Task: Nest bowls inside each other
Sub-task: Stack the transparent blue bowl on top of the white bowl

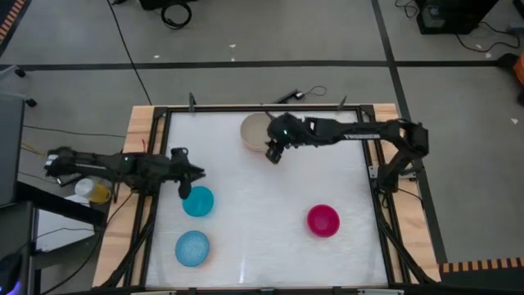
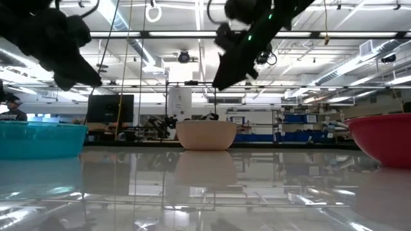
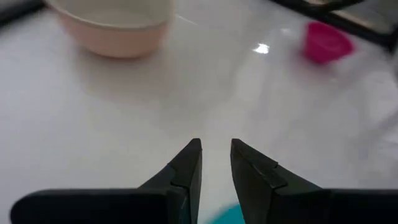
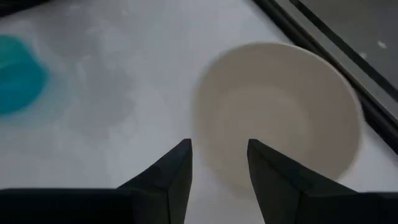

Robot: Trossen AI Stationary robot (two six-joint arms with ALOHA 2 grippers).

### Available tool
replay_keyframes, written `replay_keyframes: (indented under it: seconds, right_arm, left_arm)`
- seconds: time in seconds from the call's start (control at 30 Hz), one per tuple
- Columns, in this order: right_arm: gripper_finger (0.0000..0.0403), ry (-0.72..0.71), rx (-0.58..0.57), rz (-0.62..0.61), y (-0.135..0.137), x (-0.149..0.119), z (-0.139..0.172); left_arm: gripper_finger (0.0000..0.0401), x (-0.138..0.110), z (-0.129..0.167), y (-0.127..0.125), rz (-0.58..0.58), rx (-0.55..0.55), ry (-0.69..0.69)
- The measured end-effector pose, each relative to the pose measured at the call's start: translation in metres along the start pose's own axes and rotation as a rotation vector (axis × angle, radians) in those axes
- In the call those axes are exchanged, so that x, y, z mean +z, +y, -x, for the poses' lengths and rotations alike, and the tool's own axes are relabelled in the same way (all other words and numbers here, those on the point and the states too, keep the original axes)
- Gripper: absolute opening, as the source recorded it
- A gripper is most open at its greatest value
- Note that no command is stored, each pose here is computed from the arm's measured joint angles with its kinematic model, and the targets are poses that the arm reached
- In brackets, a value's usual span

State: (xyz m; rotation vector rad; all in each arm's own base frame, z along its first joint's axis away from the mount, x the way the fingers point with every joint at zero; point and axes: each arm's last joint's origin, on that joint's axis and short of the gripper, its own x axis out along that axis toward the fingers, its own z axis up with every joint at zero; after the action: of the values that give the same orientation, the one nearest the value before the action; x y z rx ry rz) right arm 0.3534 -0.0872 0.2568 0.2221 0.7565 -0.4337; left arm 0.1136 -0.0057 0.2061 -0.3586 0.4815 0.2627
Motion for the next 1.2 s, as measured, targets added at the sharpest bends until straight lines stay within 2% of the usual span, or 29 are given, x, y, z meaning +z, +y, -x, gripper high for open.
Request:
replay_keyframes:
  seconds: [0.13,0.27,0.5,0.63,0.73,0.8,0.97,1.1,1.2]
  right_arm:
    - [0.0161,0.052,-0.017,0.095,0.032,-0.013,0.027]
    - [0.0161,0.171,-0.044,0.133,0.061,-0.037,0.047]
    - [0.0161,0.398,-0.051,0.074,0.102,-0.083,0.078]
    - [0.0161,0.532,-0.162,0.015,0.11,-0.108,0.097]
    - [0.0161,0.542,-0.245,-0.023,0.117,-0.121,0.11]
    - [0.0161,0.515,-0.253,-0.04,0.124,-0.126,0.115]
    - [0.0161,0.483,-0.206,0.006,0.135,-0.131,0.12]
    - [0.0161,0.451,-0.232,0.049,0.132,-0.13,0.119]
    - [0.0161,0.4,-0.263,0.062,0.129,-0.126,0.117]
  left_arm:
    - [0.0089,-0.008,-0.002,-0.017,0.008,-0.079,0.079]
    - [0.0089,-0.021,-0.009,-0.031,-0.039,-0.067,0.157]
    - [0.0089,-0.037,-0.024,-0.042,-0.157,0.053,0.2]
    - [0.0089,-0.04,-0.03,-0.043,-0.148,0.078,0.213]
    - [0.0089,-0.04,-0.032,-0.045,-0.127,0.074,0.207]
    - [0.0089,-0.039,-0.033,-0.047,-0.096,0.064,0.193]
    - [0.0086,-0.029,-0.029,-0.06,-0.028,-0.056,0.21]
    - [0.0075,-0.018,-0.016,-0.09,-0.03,-0.226,0.281]
    - [0.0071,-0.015,-0.003,-0.119,-0.036,-0.304,0.358]
